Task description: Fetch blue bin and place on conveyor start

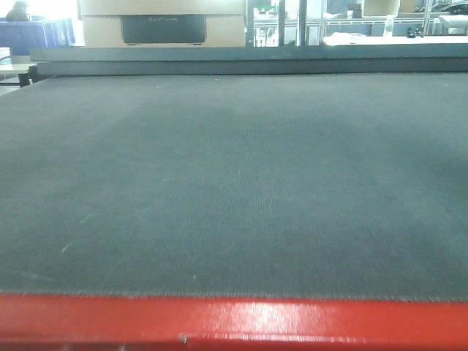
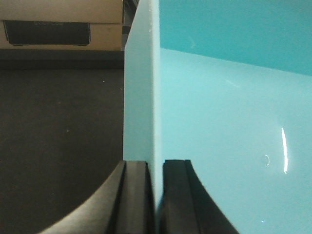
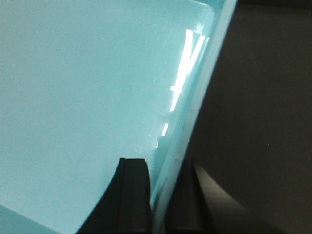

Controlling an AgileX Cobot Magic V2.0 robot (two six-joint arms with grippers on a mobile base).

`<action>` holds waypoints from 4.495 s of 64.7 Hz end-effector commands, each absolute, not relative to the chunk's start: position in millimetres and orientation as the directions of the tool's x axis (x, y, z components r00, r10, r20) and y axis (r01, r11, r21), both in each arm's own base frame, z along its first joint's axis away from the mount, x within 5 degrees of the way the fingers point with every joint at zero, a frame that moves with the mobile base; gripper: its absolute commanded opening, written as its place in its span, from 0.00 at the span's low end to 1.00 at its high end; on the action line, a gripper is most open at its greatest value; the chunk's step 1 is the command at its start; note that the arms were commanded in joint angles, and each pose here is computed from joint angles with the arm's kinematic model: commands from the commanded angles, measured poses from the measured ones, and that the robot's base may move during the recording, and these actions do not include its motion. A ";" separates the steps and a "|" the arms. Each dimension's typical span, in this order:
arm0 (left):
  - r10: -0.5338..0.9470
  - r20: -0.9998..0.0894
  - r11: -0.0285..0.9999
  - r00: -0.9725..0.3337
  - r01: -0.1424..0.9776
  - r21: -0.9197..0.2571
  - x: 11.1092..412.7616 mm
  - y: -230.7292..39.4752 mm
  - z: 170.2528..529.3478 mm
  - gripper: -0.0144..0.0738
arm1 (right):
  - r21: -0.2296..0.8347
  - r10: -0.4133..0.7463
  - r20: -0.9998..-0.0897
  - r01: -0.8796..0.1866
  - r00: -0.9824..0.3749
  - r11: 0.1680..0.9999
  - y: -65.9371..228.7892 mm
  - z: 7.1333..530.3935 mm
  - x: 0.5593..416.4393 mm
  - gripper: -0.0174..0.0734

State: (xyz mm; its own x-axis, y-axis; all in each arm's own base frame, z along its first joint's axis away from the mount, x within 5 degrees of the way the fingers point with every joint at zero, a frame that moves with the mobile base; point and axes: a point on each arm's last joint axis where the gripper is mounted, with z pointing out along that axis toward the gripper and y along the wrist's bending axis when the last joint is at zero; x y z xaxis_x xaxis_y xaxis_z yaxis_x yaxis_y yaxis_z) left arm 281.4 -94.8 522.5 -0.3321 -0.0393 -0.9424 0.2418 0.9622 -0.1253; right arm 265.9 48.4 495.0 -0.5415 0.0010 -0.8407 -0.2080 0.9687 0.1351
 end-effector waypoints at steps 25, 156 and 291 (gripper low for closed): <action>-0.033 -0.972 0.971 -0.233 0.223 -0.086 277.2 -87.5 536.3 0.04 | 0.046 -0.057 -0.860 -0.188 -0.508 0.981 39.9 500.6 262.1 0.02; 0.075 -0.793 0.981 -0.605 0.189 -0.051 314.6 -100.3 422.6 0.04 | 0.083 -0.061 -0.746 -0.184 -0.663 0.979 46.4 440.0 298.9 0.02; 0.125 -0.937 0.972 -0.327 0.229 0.050 187.7 -53.8 395.4 0.04 | -0.016 -0.023 -0.870 -0.018 -0.492 1.000 1.7 368.0 193.5 0.01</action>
